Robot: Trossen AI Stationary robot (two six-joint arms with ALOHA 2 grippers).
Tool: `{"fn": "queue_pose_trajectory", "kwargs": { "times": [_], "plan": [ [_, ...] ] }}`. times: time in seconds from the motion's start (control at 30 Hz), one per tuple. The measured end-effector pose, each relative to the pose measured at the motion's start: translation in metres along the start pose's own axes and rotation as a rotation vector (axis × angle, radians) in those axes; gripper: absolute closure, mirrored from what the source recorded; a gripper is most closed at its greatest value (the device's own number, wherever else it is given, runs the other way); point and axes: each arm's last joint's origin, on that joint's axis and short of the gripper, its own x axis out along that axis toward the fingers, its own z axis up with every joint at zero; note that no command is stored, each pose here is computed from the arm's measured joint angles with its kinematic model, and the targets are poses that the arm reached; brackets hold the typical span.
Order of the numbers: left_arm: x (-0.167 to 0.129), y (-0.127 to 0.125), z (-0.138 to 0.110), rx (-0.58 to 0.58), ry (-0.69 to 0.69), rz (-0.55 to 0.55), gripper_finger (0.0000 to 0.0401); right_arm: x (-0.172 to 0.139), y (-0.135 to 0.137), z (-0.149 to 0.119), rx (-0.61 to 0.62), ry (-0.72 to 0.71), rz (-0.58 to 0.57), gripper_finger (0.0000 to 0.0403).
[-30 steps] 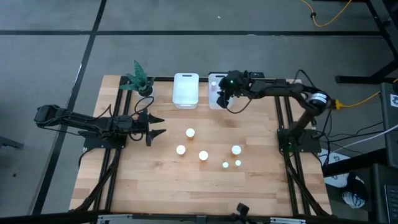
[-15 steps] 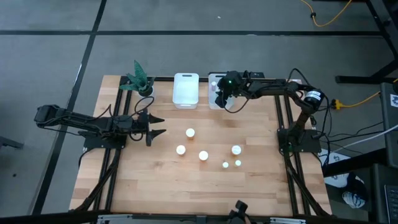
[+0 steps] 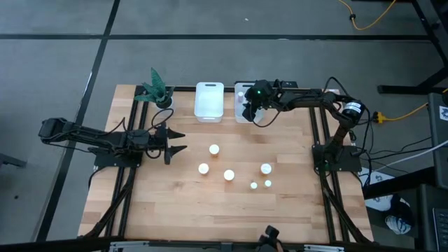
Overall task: Pick and place medicine bottles into bin by pill shape (circle, oval)
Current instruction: Put the small blue pill bottle into the right white bin, then put the small yellow pill bottle into the right white bin
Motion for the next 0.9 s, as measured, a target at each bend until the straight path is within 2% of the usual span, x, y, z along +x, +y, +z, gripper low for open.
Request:
{"fn": "queue_pose_trajectory", "kwargs": {
  "times": [0.2,0.33,0.43,0.57,0.7,0.9],
  "plan": [
    [0.000,0.000,0.000,0.000,0.000,0.000,0.0142,0.000,0.000,0.000,-0.001,-0.001,-0.001,0.0197],
    [0.000,0.000,0.000,0.000,0.000,0.000,0.0142,-0.003,0.000,0.003,-0.001,-0.015,-0.002,0.0185],
    [0.000,0.000,0.000,0.000,0.000,0.000,0.0142,-0.015,-0.002,0.014,-0.001,-0.049,-0.006,0.0183],
    [0.000,0.000,0.000,0.000,0.000,0.000,0.0142,-0.041,0.000,0.032,0.001,-0.068,0.029,0.0186],
    [0.000,0.000,0.000,0.000,0.000,0.000,0.0142,-0.079,0.010,0.043,0.074,-0.047,0.142,0.0190],
    [0.000,0.000,0.000,0.000,0.000,0.000,0.0142,-0.142,0.044,0.038,0.084,0.030,0.326,0.0197]
  ]
}}
